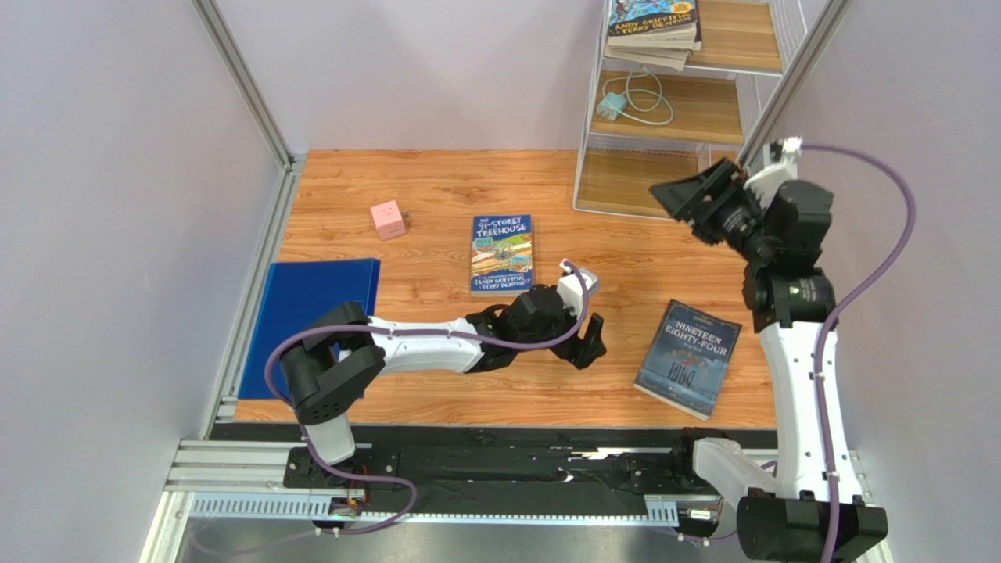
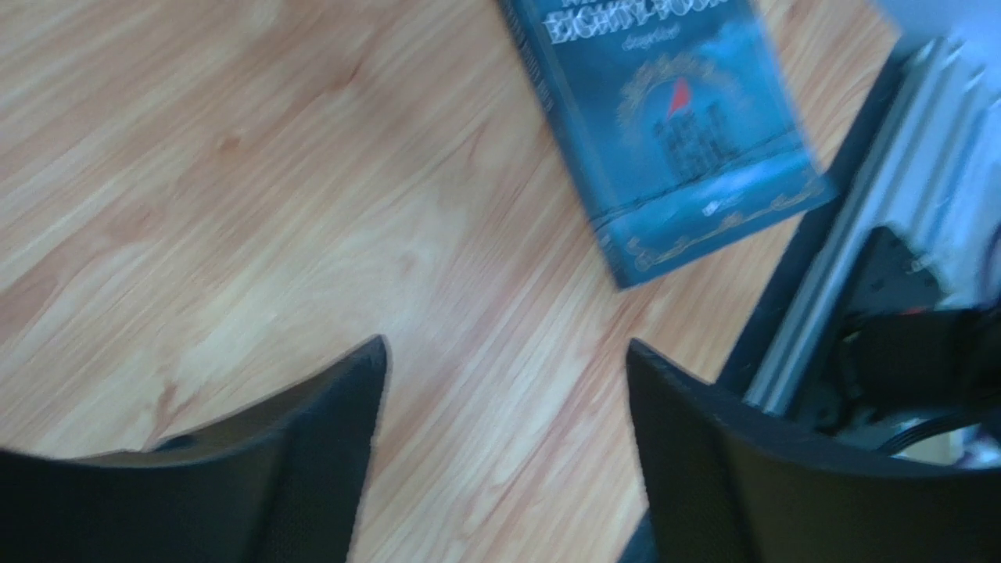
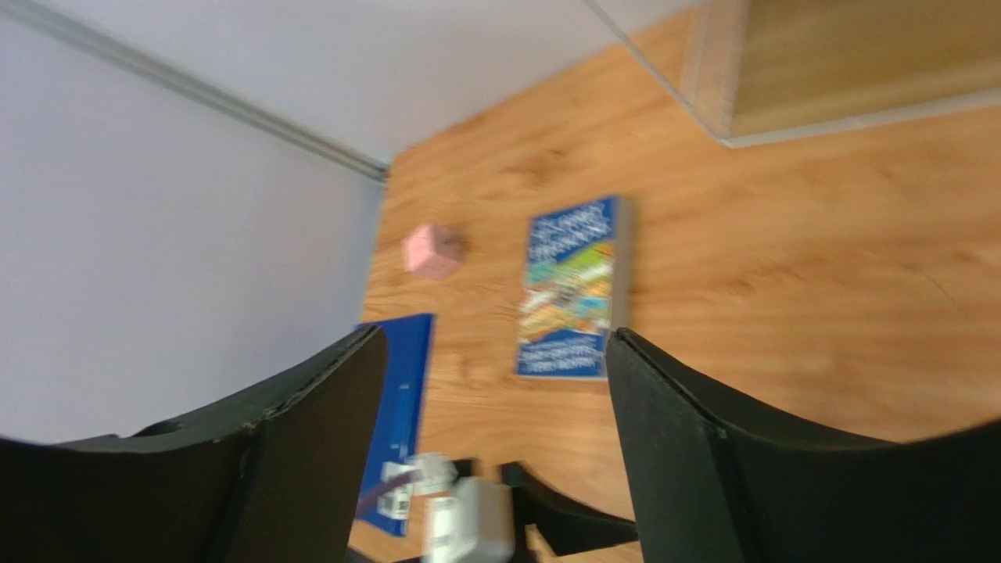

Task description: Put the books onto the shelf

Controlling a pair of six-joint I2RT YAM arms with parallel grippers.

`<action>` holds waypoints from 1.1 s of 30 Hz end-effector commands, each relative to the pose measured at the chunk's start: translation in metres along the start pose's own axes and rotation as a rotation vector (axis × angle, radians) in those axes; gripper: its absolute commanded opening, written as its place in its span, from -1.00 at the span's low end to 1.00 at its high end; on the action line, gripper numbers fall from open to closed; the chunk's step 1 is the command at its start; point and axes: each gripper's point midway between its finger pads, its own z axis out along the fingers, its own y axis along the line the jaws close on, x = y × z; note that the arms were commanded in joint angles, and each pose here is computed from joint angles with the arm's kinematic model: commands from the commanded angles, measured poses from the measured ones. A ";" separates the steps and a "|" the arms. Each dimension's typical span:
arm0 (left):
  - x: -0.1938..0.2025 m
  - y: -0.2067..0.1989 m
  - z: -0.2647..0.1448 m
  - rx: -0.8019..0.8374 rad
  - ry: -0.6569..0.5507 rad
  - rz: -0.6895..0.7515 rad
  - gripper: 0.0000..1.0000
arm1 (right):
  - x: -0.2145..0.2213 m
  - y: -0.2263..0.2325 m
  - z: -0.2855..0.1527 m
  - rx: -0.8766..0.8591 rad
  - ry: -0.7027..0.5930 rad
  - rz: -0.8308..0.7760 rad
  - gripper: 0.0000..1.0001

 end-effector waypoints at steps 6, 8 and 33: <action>-0.018 -0.037 0.038 0.123 0.120 0.030 -1.00 | 0.117 -0.232 -0.047 0.866 0.141 0.124 0.66; -0.015 -0.035 0.049 0.106 0.157 0.020 -1.00 | 0.124 -0.258 -0.067 0.986 0.130 0.118 0.86; 0.016 0.006 0.072 0.073 0.331 -0.098 -1.00 | 0.235 -0.337 -0.082 1.020 0.491 0.445 0.85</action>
